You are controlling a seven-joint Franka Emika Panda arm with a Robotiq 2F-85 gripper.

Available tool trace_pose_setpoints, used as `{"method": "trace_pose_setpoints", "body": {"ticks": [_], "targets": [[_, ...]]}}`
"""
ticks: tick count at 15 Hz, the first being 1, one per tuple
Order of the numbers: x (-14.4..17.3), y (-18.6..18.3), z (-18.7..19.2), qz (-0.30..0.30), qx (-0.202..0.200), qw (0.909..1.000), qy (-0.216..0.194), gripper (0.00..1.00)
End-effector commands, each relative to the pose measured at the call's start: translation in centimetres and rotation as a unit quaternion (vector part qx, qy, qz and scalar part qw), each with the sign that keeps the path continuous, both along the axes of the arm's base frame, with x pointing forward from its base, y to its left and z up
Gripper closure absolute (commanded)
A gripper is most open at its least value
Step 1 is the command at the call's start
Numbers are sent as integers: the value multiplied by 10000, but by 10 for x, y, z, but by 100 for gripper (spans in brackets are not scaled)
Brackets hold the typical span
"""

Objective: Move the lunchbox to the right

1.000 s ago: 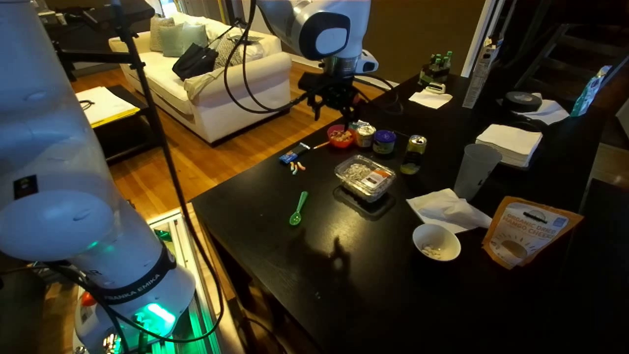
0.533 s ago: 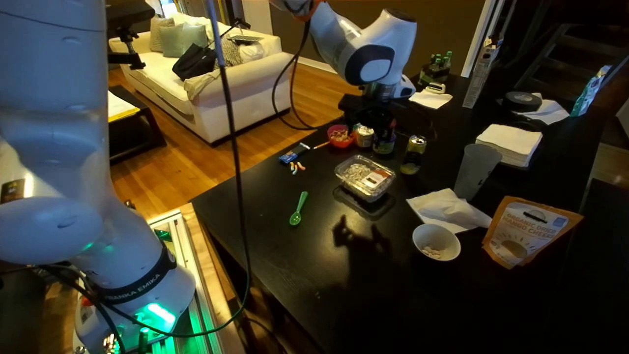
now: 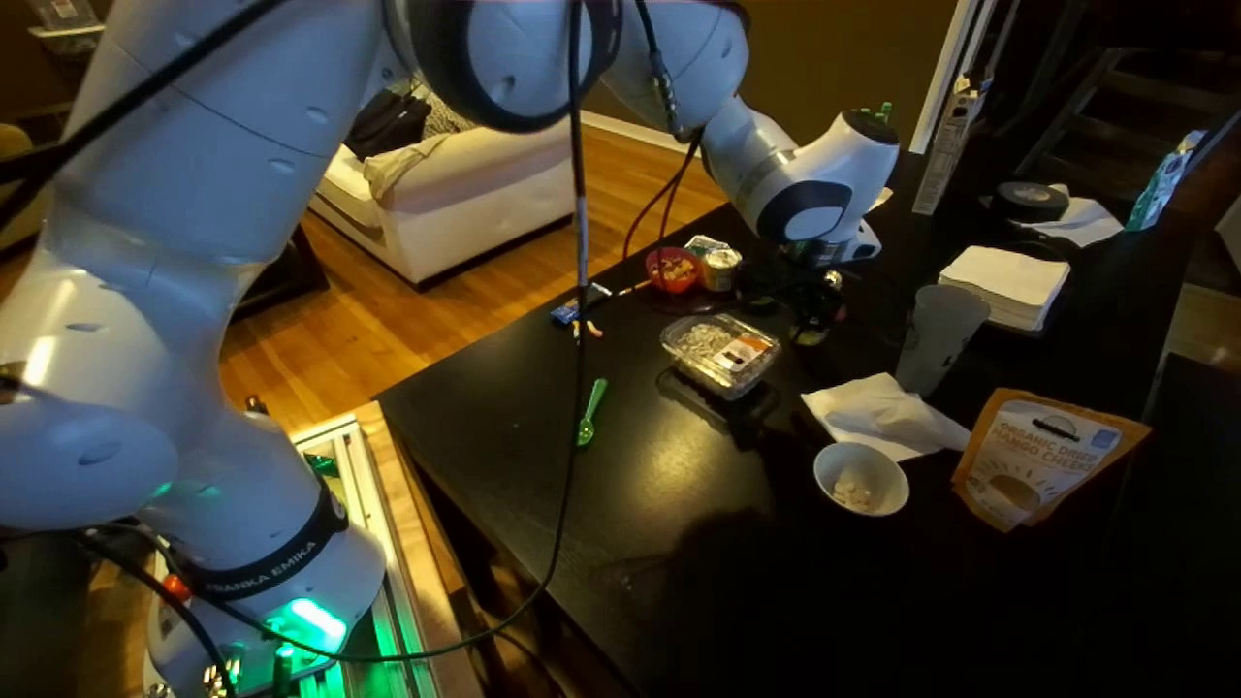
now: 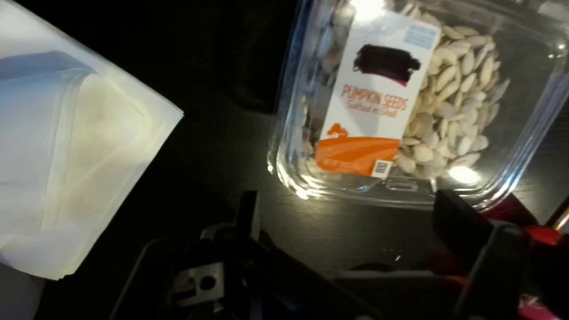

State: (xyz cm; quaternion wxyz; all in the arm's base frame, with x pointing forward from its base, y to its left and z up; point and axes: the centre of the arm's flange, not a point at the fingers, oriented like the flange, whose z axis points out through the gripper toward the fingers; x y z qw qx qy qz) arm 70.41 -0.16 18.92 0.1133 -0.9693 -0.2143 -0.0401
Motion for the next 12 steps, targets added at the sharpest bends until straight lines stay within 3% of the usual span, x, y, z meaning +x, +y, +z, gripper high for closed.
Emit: {"method": "trace_pose_setpoints", "body": {"ticks": [1, 6, 12], "targets": [[45, -14, -30, -4, 158, 9999, -18, 0], [49, -32, -60, 22, 312, 9986, 417, 0], [43, -48, -59, 218, 649, 9921, 1052, 0]]}}
